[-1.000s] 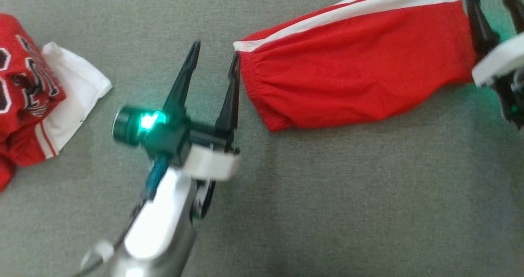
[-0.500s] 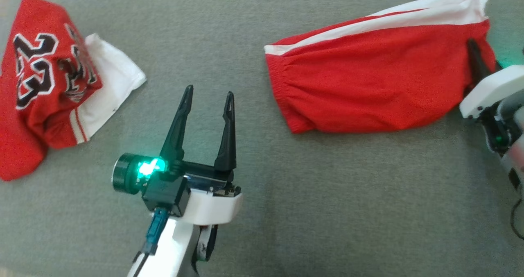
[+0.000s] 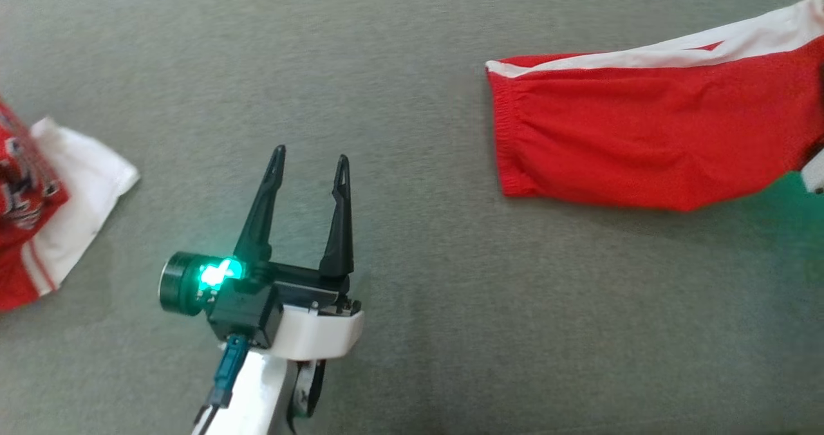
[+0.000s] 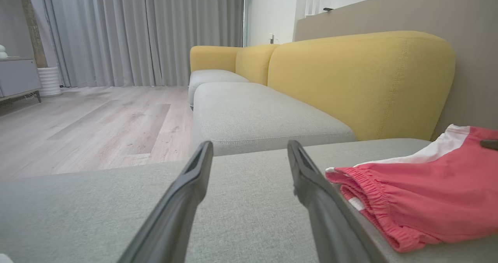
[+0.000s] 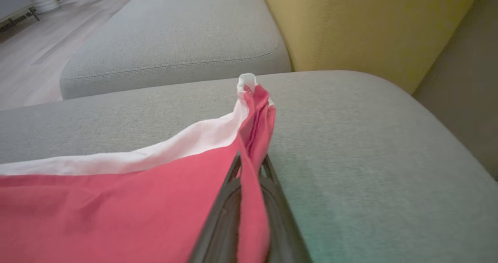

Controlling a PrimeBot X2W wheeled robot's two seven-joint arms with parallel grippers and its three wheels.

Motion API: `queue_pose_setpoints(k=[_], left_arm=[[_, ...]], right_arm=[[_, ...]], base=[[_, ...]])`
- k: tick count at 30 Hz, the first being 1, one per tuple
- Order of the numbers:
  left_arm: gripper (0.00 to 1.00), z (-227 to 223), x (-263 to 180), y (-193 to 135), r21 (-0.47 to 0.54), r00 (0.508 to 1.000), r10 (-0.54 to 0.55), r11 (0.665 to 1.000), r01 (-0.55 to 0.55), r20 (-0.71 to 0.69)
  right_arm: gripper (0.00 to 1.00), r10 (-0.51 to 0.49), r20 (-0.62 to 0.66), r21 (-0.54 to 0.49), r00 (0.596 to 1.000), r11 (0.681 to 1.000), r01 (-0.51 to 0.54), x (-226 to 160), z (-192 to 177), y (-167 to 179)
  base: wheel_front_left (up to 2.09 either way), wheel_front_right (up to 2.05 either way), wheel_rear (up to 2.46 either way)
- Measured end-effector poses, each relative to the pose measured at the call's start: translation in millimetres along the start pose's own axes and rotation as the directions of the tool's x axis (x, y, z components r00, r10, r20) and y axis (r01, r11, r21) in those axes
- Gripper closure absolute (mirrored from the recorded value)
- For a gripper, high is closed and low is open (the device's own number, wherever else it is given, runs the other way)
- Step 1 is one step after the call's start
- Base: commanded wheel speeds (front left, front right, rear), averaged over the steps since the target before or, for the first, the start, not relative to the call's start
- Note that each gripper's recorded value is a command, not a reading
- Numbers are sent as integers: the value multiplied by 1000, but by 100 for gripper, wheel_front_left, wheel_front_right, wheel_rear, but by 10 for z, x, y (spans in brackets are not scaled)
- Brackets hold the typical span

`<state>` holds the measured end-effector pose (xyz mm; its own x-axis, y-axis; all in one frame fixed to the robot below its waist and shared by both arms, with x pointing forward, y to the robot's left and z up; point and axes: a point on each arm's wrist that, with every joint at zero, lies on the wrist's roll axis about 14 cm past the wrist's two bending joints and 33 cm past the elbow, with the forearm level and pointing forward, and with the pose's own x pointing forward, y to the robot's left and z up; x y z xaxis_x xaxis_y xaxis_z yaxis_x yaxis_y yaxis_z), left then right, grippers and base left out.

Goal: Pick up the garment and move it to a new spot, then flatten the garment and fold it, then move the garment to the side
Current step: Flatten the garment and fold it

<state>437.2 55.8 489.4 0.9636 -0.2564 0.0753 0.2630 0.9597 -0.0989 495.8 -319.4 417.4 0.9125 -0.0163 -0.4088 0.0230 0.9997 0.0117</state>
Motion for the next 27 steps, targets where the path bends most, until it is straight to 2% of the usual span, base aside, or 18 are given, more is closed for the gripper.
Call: queue_pose_setpoints(k=[6,11,15,18,24,25,27], left_arm=[[0,-27,45,-100,-12,999,-38,999,38,-3],[0,20,32,-118,2,999,-45,999,45,7],[0,72,-3,-89,10,999,-39,999,39,16],[0,100,-49,-38,14,1000,-21,1000,21,18],[0,136,-175,100,8,999,33,999,-33,14],[0,134,-201,122,9,999,41,999,-41,11],[0,140,-245,158,15,998,57,998,-57,9]], right_arm=[[100,-7,49,18,999,1000,6,-90,141,-61],[100,58,128,15,990,998,-60,-84,422,161],[100,169,196,-7,966,985,-171,-59,650,578],[100,267,232,-12,935,962,-271,-45,753,994],[100,476,213,-14,853,875,-484,-139,601,1933],[95,503,194,-9,842,859,-511,-167,524,2066],[40,552,157,11,819,828,-560,-245,351,2317]], base=[[0,0,0],[0,0,0],[0,0,0],[0,0,0],[0,0,0],[0,0,0],[0,0,0]])
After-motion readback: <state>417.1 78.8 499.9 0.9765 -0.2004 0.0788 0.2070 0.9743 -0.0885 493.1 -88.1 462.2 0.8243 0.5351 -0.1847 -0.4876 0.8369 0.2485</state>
